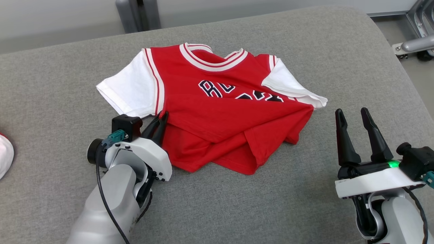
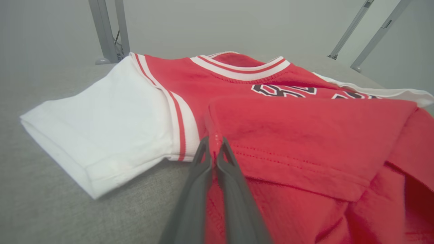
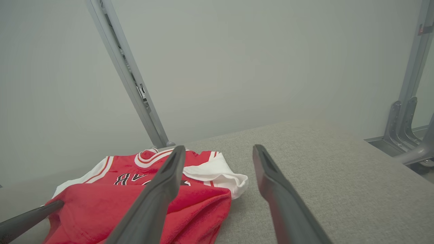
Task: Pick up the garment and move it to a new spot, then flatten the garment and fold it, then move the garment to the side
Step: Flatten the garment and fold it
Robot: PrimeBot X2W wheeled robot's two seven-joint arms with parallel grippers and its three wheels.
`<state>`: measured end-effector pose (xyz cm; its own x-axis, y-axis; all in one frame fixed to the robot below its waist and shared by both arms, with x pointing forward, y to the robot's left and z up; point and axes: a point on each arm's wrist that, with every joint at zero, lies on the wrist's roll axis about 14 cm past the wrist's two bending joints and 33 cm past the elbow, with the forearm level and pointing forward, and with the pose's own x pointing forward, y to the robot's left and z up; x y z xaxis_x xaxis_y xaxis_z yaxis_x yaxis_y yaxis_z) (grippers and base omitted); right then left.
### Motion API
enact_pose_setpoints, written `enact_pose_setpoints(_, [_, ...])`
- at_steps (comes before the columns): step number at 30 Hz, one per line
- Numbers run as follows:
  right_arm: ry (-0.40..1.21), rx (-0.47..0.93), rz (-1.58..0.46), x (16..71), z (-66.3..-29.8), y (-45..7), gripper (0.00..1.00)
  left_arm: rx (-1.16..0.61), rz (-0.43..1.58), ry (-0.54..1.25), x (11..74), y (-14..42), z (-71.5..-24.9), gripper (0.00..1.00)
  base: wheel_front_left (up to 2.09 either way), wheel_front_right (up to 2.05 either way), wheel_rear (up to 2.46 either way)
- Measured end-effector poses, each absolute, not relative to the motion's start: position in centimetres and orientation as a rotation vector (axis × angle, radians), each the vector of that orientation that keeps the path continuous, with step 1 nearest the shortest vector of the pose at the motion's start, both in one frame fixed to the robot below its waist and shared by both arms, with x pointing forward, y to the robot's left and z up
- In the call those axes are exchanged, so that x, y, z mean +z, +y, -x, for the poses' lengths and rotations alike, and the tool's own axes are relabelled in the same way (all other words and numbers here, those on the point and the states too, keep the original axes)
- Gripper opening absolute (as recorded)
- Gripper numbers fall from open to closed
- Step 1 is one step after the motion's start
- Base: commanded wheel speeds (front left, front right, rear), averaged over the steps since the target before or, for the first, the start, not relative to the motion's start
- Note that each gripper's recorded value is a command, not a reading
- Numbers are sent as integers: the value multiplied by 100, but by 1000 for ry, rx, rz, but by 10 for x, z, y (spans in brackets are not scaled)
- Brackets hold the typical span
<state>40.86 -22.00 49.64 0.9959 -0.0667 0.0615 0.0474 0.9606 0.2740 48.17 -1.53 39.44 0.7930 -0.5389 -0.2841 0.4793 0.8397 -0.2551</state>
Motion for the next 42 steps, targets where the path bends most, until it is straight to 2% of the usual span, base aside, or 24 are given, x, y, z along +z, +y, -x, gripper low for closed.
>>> enact_pose_setpoints(8, [-85, -42, -276, 502, -410, -215, 100, -477, 205, 245, 431, 6, -499, 0, 0, 0, 0])
enact_pose_setpoints(19, [-130, -5, -289, 520, -403, -203, 100, -259, 181, 18, 505, 104, -518, 0, 0, 0, 0])
enact_pose_setpoints(26, [-151, 18, -298, 529, -397, -193, 100, -151, 118, 5, 517, 161, -512, 0, 0, 0, 0])
enact_pose_setpoints(32, [-149, 31, -300, 528, -398, -189, 100, -122, 87, 15, 520, 172, -518, 0, 0, 0, 0])
enact_pose_setpoints(33, [-147, 33, -300, 528, -398, -188, 100, -122, 81, 14, 521, 171, -521, 31, 0, 0, 0])
enact_pose_setpoints(34, [-144, 36, -300, 527, -399, -186, 100, -117, 79, 17, 520, 170, -523, 100, 0, 0, 0])
enact_pose_setpoints(42, [-122, 42, -301, 520, -399, -183, 100, -43, 7, 215, 473, 169, -528, 100, 0, 0, 0])
